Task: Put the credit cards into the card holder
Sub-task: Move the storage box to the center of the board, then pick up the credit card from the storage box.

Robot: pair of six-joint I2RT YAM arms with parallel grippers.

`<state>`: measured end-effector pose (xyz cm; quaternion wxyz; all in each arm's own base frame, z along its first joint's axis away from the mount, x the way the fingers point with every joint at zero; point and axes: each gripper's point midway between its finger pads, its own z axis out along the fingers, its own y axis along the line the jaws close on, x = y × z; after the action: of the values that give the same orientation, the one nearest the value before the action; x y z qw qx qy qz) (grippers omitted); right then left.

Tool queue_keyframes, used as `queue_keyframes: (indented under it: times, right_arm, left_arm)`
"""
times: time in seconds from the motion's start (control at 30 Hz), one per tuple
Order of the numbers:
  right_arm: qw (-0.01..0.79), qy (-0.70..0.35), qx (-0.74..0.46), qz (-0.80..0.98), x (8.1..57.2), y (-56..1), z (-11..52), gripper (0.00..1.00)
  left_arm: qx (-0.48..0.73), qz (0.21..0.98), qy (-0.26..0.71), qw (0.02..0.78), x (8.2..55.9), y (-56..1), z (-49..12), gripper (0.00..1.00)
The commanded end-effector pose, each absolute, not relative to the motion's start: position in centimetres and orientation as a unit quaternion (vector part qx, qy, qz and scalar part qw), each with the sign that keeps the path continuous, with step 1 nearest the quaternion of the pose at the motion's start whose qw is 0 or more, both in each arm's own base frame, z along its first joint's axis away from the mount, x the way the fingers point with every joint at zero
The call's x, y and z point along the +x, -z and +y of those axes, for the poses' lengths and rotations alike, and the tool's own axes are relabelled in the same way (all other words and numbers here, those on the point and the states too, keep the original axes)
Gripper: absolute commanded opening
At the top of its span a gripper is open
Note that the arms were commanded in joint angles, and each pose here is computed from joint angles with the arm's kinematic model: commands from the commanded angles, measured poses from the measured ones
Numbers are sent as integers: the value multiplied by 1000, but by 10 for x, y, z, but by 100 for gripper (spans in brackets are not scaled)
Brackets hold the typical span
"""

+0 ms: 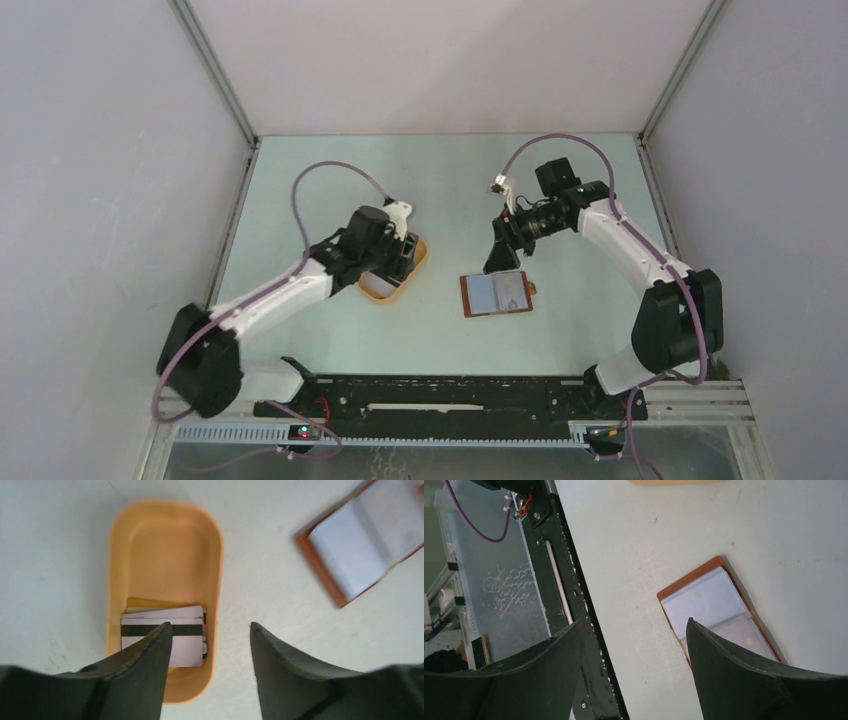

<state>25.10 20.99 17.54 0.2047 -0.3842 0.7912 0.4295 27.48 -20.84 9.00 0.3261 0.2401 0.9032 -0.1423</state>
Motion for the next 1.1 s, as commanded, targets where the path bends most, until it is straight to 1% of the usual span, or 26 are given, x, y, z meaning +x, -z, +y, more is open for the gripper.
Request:
queue_keyframes:
  times: [0.0, 0.13, 0.23, 0.33, 0.4, 0.5, 0.6, 0.73, 0.8, 0.87, 1.07]
  right_arm:
    - [229, -413, -413, 779, 266, -184, 238, 82]
    - [206, -414, -438, 771, 270, -184, 274, 80]
    - [182, -412, -456, 768, 272, -182, 306, 76]
    - [161, -400, -461, 776, 277, -174, 336, 74]
    - [150, -388, -457, 786, 286, -166, 357, 72]
    - [133, -380, -446, 799, 294, -151, 385, 70]
    - [122, -371, -432, 813, 303, -136, 407, 68]
    - [104, -370, -419, 822, 309, -112, 426, 69]
    - [96, -368, -417, 826, 310, -100, 433, 70]
    - [87, -368, -412, 829, 309, -89, 439, 71]
    - [72, -344, -400, 846, 308, -59, 446, 72]
  left_arm:
    - [167, 855, 171, 461, 280, -160, -196, 72]
    - [68, 824, 210, 522, 268, -174, -168, 99]
    - [-39, 813, 255, 521, 259, -159, -144, 100]
    - [-113, 804, 310, 495, 253, -142, -135, 100]
    - [-167, 813, 303, 468, 251, -123, -121, 96]
    - [-217, 828, 285, 430, 244, -97, -110, 85]
    - [-239, 833, 279, 413, 241, -82, -107, 82]
    - [-260, 827, 284, 409, 243, -73, -107, 76]
    - [-264, 830, 279, 404, 243, -67, -106, 72]
    - [-266, 837, 268, 396, 242, -60, -104, 65]
    - [-259, 848, 261, 382, 247, -47, -107, 54]
